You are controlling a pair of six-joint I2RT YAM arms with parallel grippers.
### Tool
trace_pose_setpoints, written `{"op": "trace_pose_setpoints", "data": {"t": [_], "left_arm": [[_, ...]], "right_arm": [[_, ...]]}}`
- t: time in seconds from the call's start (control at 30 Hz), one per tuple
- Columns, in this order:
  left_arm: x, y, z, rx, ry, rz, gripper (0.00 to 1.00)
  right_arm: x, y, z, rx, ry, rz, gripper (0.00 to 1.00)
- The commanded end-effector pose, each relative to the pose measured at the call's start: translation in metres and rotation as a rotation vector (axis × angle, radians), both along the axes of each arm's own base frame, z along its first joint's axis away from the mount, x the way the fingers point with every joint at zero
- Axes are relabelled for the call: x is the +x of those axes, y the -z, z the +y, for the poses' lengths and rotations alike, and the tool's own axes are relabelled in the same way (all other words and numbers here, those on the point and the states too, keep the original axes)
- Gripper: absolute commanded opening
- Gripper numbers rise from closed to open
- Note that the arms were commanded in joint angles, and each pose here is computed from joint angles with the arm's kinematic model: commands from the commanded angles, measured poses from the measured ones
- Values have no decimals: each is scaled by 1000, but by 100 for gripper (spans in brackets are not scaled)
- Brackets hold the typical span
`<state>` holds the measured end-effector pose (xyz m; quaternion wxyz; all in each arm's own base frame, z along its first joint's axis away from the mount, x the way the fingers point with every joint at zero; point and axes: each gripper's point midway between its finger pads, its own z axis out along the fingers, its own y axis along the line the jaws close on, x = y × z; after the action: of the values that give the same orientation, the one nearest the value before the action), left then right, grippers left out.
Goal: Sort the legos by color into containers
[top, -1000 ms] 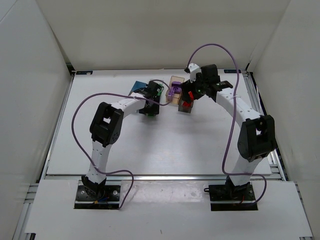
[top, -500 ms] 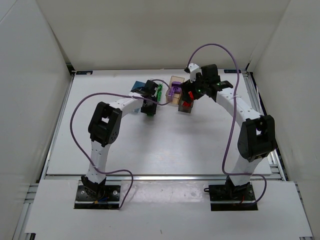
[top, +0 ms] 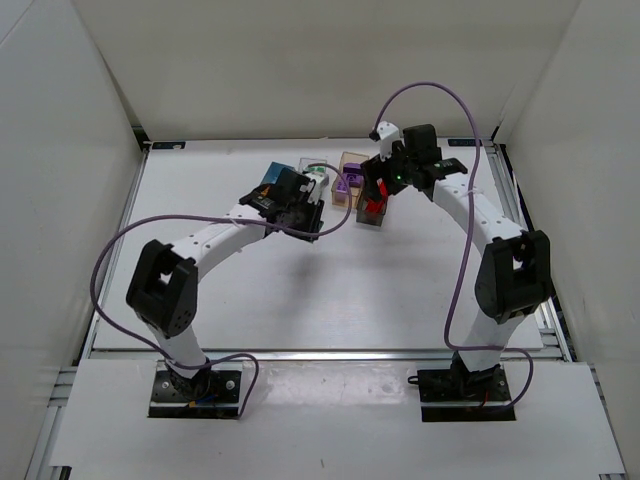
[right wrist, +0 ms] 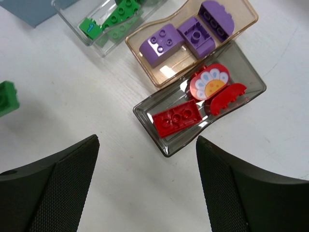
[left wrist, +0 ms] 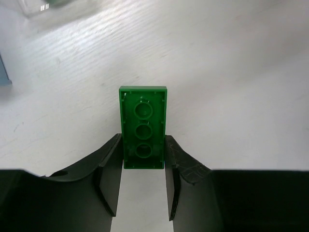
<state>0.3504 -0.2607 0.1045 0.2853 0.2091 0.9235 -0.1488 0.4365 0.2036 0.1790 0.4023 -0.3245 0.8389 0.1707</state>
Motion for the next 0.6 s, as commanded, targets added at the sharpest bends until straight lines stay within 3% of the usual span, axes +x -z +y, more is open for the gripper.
{"op": "trace_pose_setpoints", "data": {"t": [0.0,0.23,0.43,0.57], "left_arm": [[-8,-44,-14,-94,88,-97,10],[1,-90,-13,-121,99,-221,10],[60,-132,-9,-126,5,-323,10],[101,-117,-2,-115,-38,-259,10]], "right_arm": [[13,-26,8,30,-23,-69,84],[24,-31,11,31,-21,-90,85],[27,-35,9,19,-16,-112,85],[27,-36,8,19,-15,-116,85]]}}
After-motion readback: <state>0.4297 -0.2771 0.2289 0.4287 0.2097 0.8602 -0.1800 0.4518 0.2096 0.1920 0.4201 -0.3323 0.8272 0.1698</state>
